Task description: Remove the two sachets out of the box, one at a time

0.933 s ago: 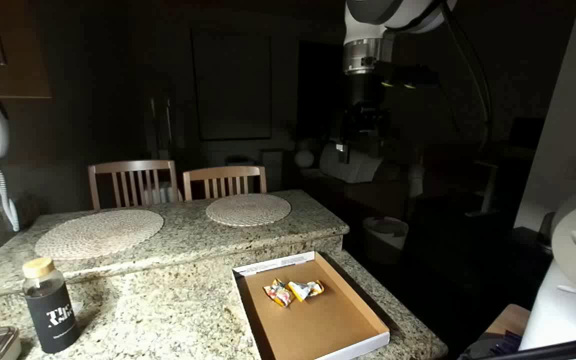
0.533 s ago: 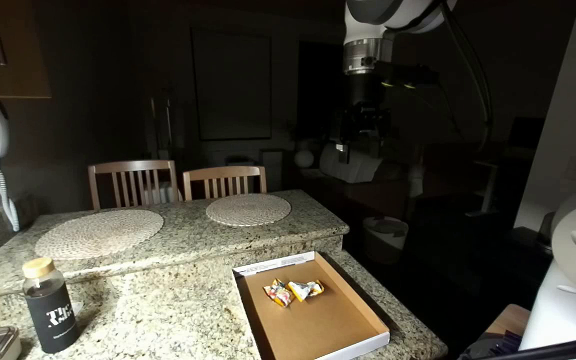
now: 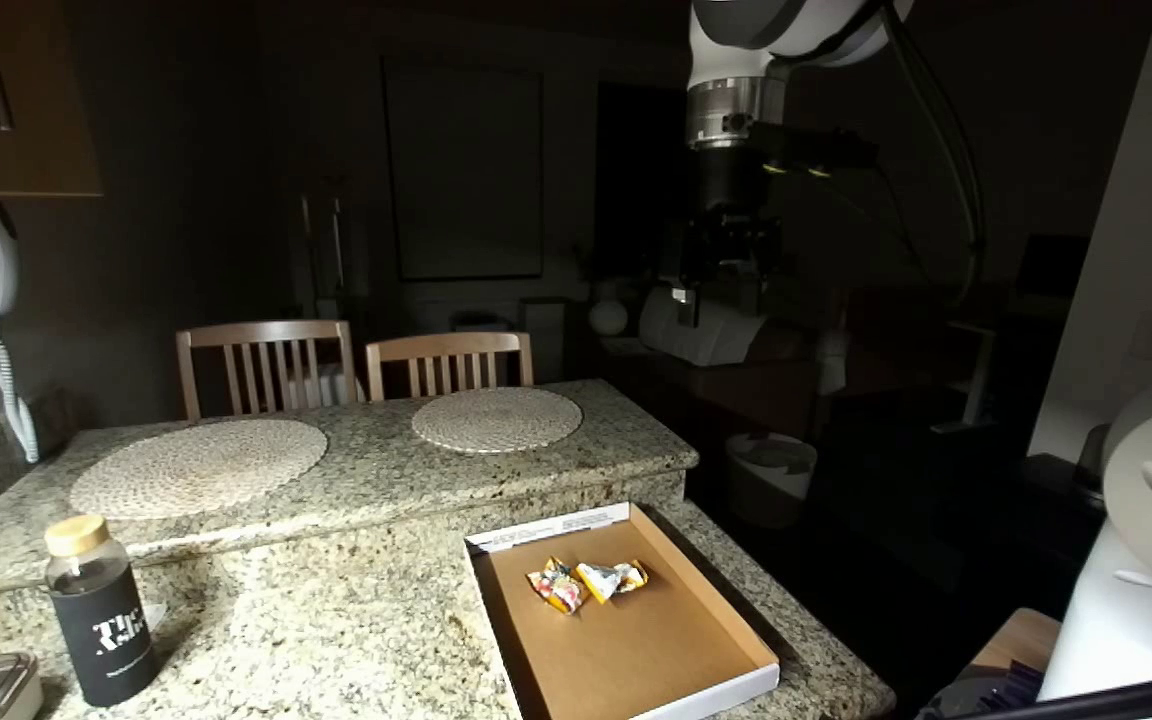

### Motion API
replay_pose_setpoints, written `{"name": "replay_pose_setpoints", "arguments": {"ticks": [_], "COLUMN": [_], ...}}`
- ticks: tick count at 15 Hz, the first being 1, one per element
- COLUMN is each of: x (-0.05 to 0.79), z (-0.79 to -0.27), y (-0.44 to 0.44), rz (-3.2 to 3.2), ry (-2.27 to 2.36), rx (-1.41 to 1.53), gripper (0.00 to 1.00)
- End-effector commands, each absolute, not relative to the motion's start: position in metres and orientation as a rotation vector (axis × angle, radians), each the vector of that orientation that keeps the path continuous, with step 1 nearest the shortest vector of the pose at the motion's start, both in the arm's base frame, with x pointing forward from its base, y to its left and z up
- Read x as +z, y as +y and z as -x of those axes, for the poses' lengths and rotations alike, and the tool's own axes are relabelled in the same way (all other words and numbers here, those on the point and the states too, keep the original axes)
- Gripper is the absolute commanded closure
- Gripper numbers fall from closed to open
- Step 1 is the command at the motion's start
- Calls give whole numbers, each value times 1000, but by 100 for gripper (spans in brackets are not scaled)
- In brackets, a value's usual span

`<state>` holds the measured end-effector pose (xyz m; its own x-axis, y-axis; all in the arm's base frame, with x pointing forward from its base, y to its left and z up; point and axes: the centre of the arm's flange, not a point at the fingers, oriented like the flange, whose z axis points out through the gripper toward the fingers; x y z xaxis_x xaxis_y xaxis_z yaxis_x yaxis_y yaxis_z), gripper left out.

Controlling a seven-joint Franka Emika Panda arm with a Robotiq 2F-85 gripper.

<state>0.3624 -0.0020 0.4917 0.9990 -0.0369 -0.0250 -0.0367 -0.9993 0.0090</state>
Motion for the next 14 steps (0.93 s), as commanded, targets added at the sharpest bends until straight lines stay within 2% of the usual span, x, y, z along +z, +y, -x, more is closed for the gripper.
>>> {"name": "replay_pose_setpoints", "arguments": {"ticks": [1, 9, 14], "x": [492, 477, 451], "z": [-362, -381, -408], "y": [-2, 7, 25], "rz": [-3132, -3164, -3241], "ry": [-58, -46, -121], "rx": [-39, -41, 208], "gripper": [0, 0, 0]}}
